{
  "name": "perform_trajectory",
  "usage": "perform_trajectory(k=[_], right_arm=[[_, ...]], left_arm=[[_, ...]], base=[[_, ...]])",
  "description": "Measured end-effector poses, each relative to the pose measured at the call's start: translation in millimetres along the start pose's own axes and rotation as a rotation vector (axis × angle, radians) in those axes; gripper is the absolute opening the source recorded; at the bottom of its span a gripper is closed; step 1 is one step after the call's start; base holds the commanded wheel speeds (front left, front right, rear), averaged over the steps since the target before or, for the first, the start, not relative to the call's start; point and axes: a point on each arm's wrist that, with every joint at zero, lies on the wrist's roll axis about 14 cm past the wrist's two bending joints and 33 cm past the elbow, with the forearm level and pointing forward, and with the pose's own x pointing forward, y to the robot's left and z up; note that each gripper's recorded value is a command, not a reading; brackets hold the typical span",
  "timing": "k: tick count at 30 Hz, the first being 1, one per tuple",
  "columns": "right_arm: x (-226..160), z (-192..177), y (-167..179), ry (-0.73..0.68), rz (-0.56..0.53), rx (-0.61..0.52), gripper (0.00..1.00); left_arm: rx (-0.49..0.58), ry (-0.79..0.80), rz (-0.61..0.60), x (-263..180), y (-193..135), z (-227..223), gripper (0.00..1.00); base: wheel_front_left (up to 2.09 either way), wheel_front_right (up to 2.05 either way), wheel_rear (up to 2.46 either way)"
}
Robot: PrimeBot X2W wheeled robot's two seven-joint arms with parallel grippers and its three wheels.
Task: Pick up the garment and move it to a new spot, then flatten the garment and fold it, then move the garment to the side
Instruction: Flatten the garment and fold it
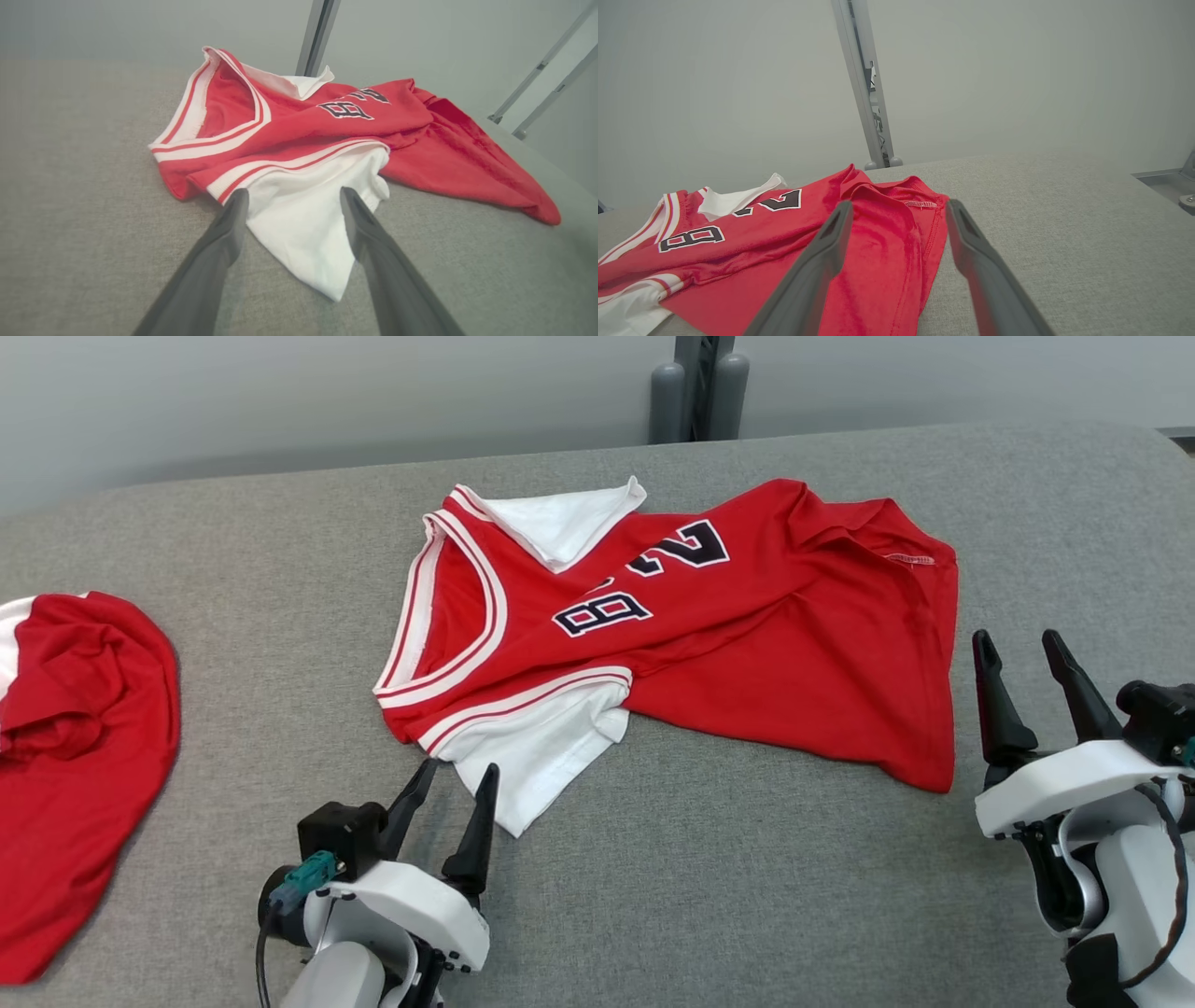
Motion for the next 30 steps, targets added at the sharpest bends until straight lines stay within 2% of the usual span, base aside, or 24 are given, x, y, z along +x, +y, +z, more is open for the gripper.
perform_trajectory(k=[5,14,15,16,17,22,30], right_arm=[[-1.9,4.2,-9.3,-0.014,-0.029,0.000,1.00],[-3.7,0.7,-17.5,-0.005,-0.060,0.004,1.00],[-3.5,1.0,-17.9,-0.006,-0.062,0.001,1.00],[-3.2,1.5,-17.8,-0.007,-0.062,0.001,1.00],[-2.6,2.5,-17.4,-0.010,-0.062,0.003,1.00],[0.8,3.5,-10.9,-0.011,-0.046,0.001,1.00],[4.3,-4.0,7.6,0.013,-0.002,0.006,1.00]], left_arm=[[-0.015,0.114,0.044,9.6,7.1,-23.9,1.00],[-0.038,0.261,0.004,13.3,-5.7,-57.3,1.00],[-0.036,0.275,-0.007,13.6,-7.7,-59.4,0.66],[-0.034,0.286,-0.015,13.7,-8.9,-60.9,0.13],[-0.032,0.288,-0.021,13.7,-10.4,-61.3,0.00],[-0.012,0.231,-0.008,14.6,-6.3,-51.8,0.00],[0.007,-0.031,0.084,13.5,25.4,18.9,0.00]], base=[[0.00,0.00,0.00],[0.00,0.00,0.00],[0.00,0.00,0.00],[0.00,0.00,0.00],[0.00,0.00,0.00],[0.00,0.00,0.00],[0.00,0.00,0.00]])
